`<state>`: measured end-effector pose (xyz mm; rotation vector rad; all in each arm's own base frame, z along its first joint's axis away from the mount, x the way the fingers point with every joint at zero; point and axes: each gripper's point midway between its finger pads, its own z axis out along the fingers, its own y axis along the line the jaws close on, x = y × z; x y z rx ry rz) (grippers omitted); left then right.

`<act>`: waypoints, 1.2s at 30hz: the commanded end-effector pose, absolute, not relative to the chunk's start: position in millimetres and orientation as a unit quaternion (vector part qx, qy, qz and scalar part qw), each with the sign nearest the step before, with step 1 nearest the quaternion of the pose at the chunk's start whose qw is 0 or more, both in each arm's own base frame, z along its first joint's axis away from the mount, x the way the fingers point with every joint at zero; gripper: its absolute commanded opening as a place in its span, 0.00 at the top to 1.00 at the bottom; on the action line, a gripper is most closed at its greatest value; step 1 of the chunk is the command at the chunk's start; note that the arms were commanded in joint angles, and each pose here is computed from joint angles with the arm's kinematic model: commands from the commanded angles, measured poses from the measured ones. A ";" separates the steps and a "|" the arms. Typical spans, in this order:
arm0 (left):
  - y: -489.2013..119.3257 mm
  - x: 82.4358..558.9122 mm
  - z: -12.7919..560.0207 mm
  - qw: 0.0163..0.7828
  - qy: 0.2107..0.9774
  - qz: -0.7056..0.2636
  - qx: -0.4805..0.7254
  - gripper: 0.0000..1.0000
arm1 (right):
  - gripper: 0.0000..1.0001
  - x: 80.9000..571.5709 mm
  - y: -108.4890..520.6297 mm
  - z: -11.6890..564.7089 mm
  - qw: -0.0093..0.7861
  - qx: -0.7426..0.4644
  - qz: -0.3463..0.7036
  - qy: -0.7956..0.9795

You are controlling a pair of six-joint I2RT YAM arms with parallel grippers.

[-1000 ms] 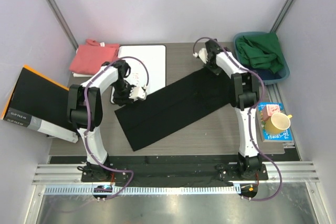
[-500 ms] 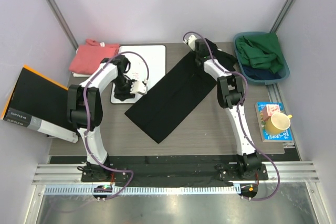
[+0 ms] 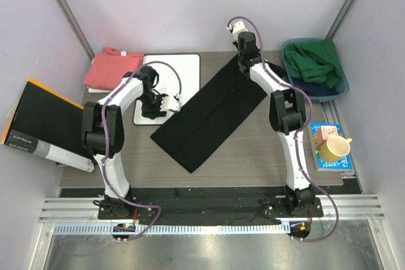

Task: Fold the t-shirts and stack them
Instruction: Rotate the tshirt 90 degrees

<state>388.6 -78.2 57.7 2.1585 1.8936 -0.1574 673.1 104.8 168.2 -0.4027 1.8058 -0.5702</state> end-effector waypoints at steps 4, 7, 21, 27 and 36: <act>-92.6 388.7 67.4 0.179 0.629 -0.059 0.755 0.51 | 0.99 676.9 112.0 118.6 0.543 -0.154 -0.222 0.795; -96.3 390.2 70.1 0.185 0.628 -0.066 0.753 0.51 | 0.99 675.6 114.0 105.2 0.534 -0.153 -0.216 0.803; -91.3 405.8 88.5 0.225 0.645 -0.040 0.729 0.52 | 0.99 675.4 162.7 33.7 0.481 -0.208 -0.146 0.839; -79.9 408.0 92.7 0.248 0.651 -0.016 0.718 0.52 | 0.99 669.6 205.3 20.2 0.481 -0.257 -0.116 0.830; -64.3 412.2 92.2 0.254 0.664 -0.003 0.703 0.52 | 0.99 650.1 267.8 19.9 0.478 -0.325 -0.060 0.813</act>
